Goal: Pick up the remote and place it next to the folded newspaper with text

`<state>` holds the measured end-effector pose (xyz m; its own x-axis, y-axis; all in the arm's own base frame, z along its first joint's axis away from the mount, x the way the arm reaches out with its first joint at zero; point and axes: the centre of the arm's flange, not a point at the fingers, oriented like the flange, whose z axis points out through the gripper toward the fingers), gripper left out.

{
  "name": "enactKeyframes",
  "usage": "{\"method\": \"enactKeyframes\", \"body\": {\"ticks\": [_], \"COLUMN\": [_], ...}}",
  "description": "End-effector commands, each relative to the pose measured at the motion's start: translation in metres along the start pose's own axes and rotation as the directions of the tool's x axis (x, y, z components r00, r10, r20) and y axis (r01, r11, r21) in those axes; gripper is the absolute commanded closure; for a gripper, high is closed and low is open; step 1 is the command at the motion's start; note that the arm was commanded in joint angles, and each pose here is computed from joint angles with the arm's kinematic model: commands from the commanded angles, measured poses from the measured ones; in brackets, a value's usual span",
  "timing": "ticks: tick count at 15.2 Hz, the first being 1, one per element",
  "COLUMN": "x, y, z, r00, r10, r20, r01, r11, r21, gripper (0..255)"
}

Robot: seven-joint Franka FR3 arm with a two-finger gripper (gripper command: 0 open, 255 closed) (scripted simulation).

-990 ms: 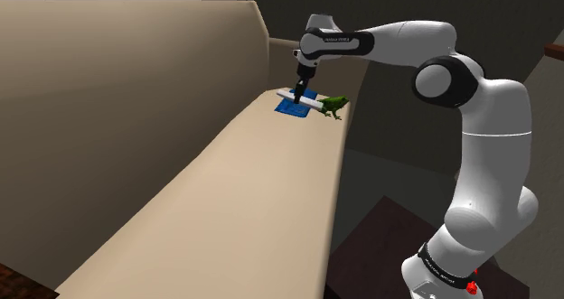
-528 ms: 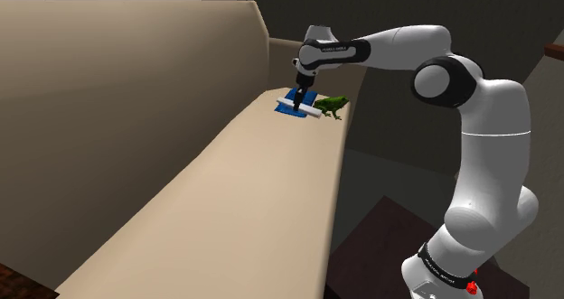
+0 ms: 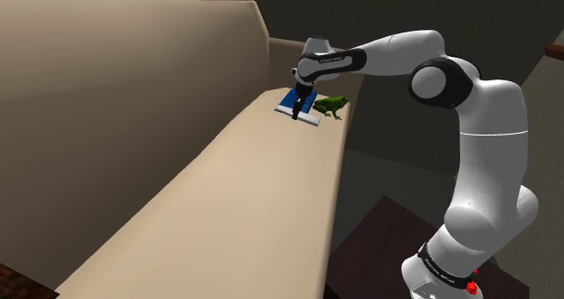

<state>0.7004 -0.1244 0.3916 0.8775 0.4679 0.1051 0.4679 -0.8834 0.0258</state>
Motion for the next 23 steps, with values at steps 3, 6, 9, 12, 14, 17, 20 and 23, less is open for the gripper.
{"method": "enactKeyframes", "body": {"ticks": [3,6,9,12,14,17,20,23], "x": [0.0,0.0,0.0,0.0,0.0,0.0,0.0,0.0], "y": [0.0,0.0,0.0,0.0,0.0,0.0,0.0,0.0], "z": [0.012,0.012,0.012,0.012,0.012,-0.014,-0.038,-0.038], "r00": [1.0,1.0,1.0,1.0,1.0,1.0,1.0,1.0], "r10": [0.0,0.0,0.0,0.0,0.0,0.0,0.0,0.0], "r20": [-0.001,-0.001,-0.001,-0.001,-0.001,-0.001,-0.001,-0.001], "r01": [0.0,0.0,0.0,0.0,0.0,0.0,0.0,0.0], "r11": [1.0,1.0,1.0,1.0,1.0,1.0,1.0,1.0], "r21": [-0.001,-0.001,-0.001,-0.001,-0.001,-0.001,-0.001,-0.001], "gripper": [255,255,255,0,0,0,0,0]}}
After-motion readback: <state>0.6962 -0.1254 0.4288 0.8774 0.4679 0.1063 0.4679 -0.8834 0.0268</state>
